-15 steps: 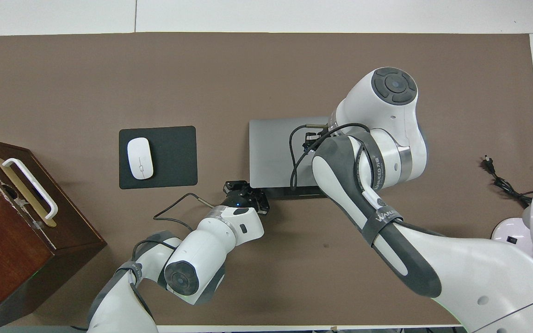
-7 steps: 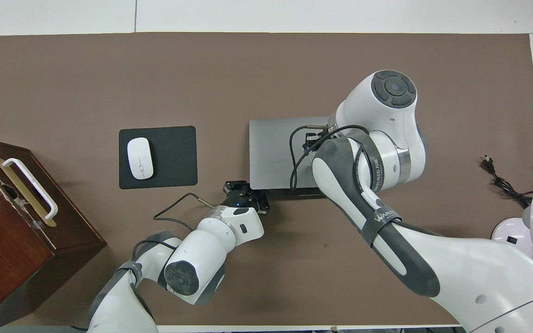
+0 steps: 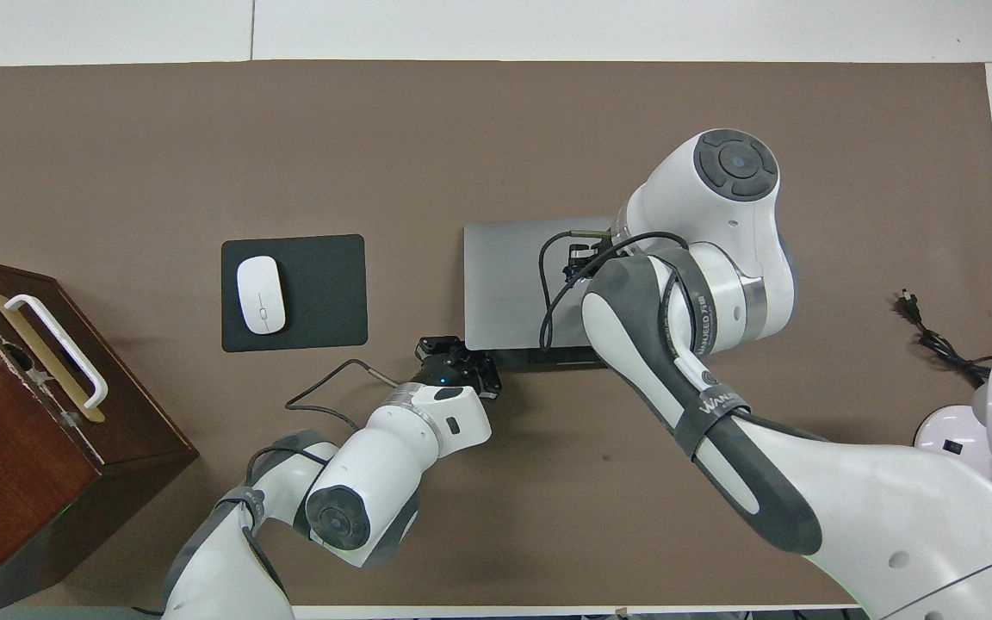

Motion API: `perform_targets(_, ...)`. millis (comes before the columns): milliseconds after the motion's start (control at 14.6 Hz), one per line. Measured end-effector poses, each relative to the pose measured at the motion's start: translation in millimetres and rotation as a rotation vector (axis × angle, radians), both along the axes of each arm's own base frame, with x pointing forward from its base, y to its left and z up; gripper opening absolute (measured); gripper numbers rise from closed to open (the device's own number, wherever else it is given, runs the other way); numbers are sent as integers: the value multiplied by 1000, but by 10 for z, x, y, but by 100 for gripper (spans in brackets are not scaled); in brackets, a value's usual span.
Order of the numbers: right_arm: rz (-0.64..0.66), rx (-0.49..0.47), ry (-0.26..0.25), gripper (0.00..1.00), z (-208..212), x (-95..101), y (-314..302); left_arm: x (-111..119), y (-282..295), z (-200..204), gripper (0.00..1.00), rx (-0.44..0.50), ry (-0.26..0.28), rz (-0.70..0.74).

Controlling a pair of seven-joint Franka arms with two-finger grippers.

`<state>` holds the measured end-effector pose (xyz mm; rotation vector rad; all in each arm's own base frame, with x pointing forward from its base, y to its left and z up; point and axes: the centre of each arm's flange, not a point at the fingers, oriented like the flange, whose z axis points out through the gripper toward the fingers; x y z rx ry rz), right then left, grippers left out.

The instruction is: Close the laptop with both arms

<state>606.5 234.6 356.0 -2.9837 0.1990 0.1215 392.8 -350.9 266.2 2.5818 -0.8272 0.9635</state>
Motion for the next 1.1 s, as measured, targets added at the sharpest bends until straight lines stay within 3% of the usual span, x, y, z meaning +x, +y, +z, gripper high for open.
perform_targets(137,-9,9,-40,1,228,63,-62,0,0,0,1,0,0,0)
perform_targets(480,33,16,-204,1,1284,272,-704,0,0,0,1,0,0,0)
perform_targets(685,66,14,-235,1,1764,303,-1172,1,1,0,1,-2,2,4)
perform_targets(754,71,9,-236,7,1897,270,-1277,7,8,0,1,-8,6,13)
perform_targets(1097,146,-50,-266,63,2414,102,-2174,20,21,2,1,-49,38,76)
